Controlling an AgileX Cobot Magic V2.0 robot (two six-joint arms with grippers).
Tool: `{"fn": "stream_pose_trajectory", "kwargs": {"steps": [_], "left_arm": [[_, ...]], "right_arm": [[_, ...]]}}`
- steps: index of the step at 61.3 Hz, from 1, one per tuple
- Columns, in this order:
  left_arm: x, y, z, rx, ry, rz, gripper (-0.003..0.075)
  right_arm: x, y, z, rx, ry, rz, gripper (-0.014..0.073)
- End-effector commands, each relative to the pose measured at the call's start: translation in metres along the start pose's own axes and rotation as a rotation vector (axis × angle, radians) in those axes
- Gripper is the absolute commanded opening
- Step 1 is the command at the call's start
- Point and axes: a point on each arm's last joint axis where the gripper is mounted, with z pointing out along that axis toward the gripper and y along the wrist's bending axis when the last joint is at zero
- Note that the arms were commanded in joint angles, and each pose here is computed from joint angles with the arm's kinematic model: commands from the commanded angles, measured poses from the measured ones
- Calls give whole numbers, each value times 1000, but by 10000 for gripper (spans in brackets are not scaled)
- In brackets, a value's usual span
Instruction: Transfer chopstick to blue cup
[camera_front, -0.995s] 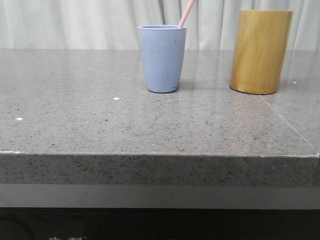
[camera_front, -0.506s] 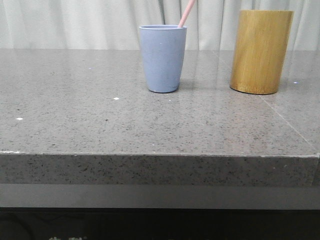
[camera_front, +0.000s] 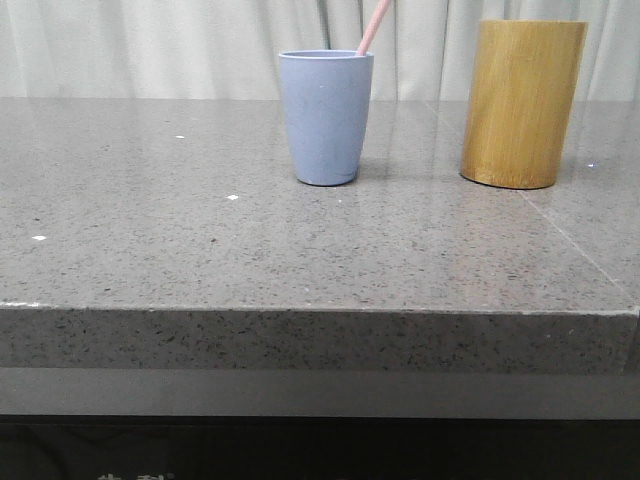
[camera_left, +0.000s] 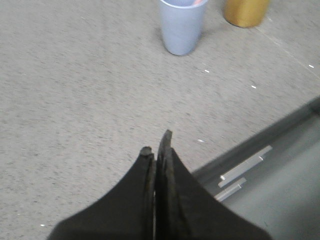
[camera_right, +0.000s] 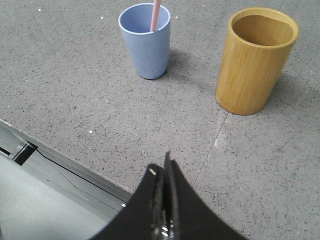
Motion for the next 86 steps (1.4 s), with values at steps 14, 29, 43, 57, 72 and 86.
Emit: {"fn": "stream_pose_trajectory", "kwargs": {"steps": [14, 29, 43, 57, 72, 86], "left_arm": [[71, 11, 15, -234, -514, -50, -19], [152, 9, 41, -347, -757, -149, -19], [176, 10, 49, -410, -752, -183, -19], [177, 11, 50, -428, -736, -195, -19], [178, 12, 49, -452, -735, -199, -19], [178, 12, 49, -455, -733, -200, -19]], "right_arm": [[-12, 0, -6, 3, -99, 1, -69], [-12, 0, -6, 3, -99, 1, -69], [-12, 0, -6, 3, -97, 1, -69], [-12, 0, -5, 3, -93, 1, -69], [-12, 0, -5, 3, -93, 1, -69], [-12, 0, -5, 3, -93, 1, -69]]}}
